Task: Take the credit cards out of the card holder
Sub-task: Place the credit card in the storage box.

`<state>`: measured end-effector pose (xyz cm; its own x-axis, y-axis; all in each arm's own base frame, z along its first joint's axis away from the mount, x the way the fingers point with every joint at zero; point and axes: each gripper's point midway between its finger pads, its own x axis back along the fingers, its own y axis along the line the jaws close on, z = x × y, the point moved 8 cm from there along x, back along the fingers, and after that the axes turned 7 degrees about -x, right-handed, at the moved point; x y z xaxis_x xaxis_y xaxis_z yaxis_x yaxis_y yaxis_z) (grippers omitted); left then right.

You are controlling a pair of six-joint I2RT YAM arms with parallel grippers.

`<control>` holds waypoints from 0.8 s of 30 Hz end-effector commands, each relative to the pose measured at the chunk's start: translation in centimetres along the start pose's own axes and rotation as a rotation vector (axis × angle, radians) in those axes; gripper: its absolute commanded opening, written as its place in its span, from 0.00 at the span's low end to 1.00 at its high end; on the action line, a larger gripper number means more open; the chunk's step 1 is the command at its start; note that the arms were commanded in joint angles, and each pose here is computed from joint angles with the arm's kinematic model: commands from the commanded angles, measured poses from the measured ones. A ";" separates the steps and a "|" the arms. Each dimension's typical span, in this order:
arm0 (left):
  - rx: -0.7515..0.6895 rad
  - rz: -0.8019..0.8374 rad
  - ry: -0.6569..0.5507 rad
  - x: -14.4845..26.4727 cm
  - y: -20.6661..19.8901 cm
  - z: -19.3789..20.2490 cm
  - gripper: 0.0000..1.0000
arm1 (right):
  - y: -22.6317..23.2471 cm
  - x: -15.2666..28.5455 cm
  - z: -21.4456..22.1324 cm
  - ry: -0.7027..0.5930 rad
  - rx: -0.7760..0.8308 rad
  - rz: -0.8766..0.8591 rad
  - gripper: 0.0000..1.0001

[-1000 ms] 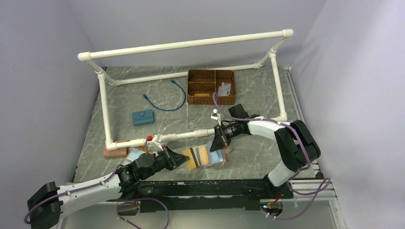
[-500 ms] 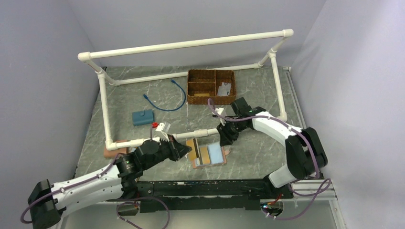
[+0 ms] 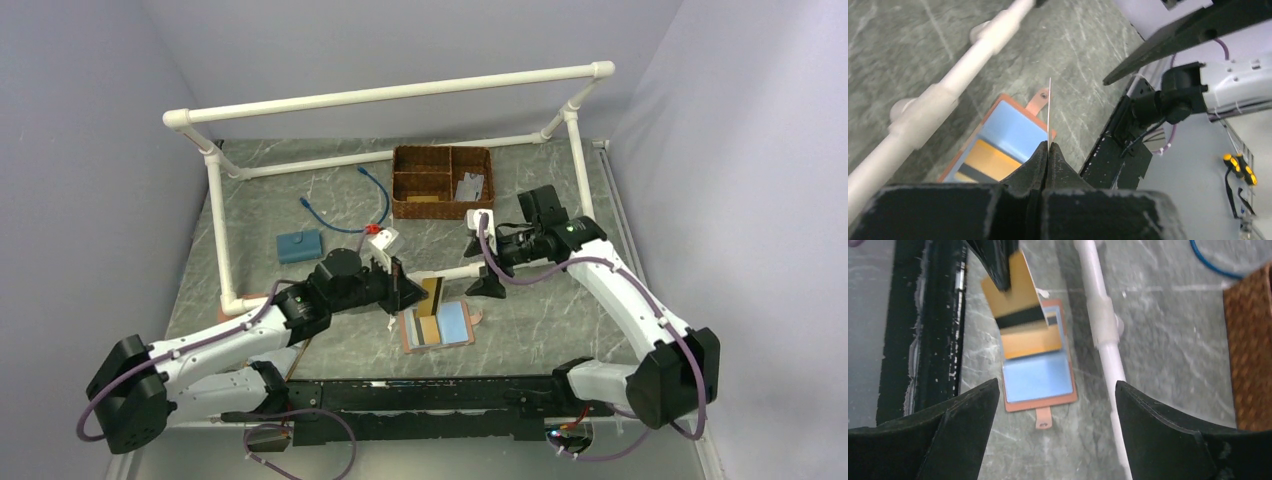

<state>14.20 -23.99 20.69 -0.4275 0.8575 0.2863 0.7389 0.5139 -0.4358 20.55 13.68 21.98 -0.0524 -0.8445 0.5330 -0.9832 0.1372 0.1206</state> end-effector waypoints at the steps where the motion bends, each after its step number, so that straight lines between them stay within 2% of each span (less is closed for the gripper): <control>1: -0.183 0.218 -0.072 -0.9 -2.2 -3.1 0.00 | 0.9 -0.2 -2.6 -0.144 0.116 -0.220 0.89; 4: -0.210 0.247 -0.035 -1.6 -2.3 -3.3 0.00 | 1.5 -0.2 -2.7 -0.167 0.160 -0.271 0.89; 9: -0.238 0.240 0.089 -2.3 -1.8 -2.5 0.00 | 1.2 0.5 -3.1 -0.115 0.153 -0.239 0.89; 15: -0.318 0.277 0.120 -3.8 -1.8 -3.1 0.00 | 0.7 -0.2 -2.8 -0.107 0.093 -0.285 0.87; 18: -0.344 0.309 0.144 -5.1 -1.8 -3.5 0.00 | 0.4 -0.8 -2.6 -0.096 0.042 -0.321 0.83; 24: -0.367 0.326 0.166 -6.8 -1.1 -3.1 0.00 | 0.1 -1.3 -1.7 -0.066 -0.024 -0.333 0.68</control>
<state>17.36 -29.93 21.12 -0.1124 0.9236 0.3664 0.9378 0.2205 -0.2681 21.12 15.45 21.54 0.2454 -0.8613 0.4449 -0.9447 -0.1095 0.3090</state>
